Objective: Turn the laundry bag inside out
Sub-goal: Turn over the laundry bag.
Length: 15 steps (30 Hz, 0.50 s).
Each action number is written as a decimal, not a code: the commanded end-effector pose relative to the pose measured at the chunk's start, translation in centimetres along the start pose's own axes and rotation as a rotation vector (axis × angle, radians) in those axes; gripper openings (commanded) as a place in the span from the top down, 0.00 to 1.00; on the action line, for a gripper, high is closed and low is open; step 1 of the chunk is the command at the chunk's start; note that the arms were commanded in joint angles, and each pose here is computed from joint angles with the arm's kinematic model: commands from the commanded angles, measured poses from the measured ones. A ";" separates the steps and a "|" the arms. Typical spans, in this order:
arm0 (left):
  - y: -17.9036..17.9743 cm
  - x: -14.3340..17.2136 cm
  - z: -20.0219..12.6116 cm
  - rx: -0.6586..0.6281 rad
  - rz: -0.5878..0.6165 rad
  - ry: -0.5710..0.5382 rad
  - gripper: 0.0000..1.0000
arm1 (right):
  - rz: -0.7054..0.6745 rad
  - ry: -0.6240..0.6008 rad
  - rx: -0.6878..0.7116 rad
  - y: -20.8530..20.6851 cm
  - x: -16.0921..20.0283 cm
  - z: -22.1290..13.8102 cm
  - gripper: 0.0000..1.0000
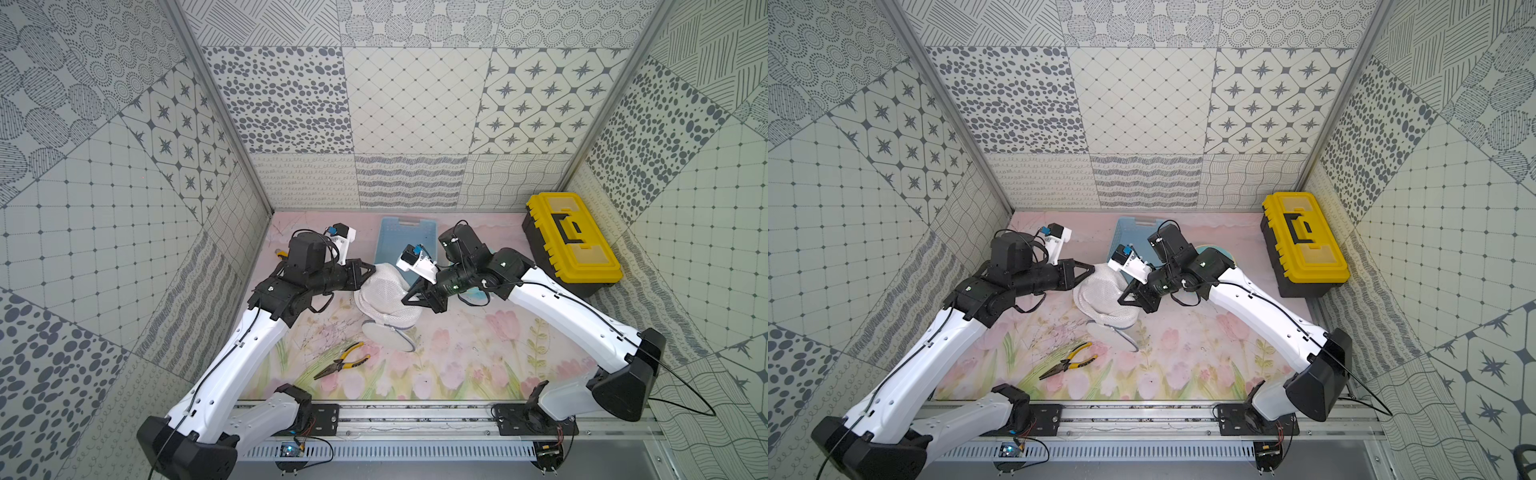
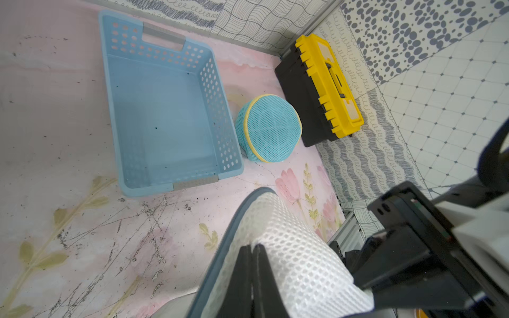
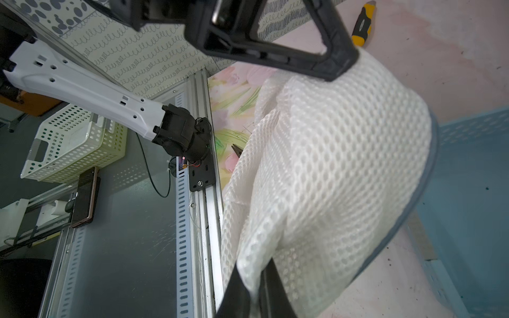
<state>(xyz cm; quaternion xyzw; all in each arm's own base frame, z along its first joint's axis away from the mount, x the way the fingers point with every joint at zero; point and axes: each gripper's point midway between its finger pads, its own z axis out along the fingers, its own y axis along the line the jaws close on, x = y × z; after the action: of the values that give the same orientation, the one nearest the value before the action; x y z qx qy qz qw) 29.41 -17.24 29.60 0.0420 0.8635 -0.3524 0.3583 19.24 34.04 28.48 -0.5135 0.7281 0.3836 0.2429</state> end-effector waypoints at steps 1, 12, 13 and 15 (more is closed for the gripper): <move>5.8 -3.2 0.5 -0.178 -0.137 -0.126 1.00 | -0.093 -0.143 -0.054 3.4 -2.5 -3.2 1.00; 6.2 0.8 3.2 -0.006 -0.228 0.077 1.00 | 0.067 -0.448 0.057 -0.8 -5.5 -8.8 1.00; 6.2 0.7 2.7 -0.017 -0.221 0.057 1.00 | 0.070 -0.436 0.046 -0.8 -5.3 -8.5 1.00; 6.6 0.1 1.6 -0.072 -0.201 0.011 1.00 | 0.073 -0.419 0.064 -1.2 -5.1 -8.3 1.00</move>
<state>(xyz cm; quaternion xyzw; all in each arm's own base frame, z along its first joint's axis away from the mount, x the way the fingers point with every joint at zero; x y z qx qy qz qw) 31.10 -17.02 26.44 0.0082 0.8543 -0.4389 0.2784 22.87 29.97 31.83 -0.3760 0.7435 0.4380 0.3376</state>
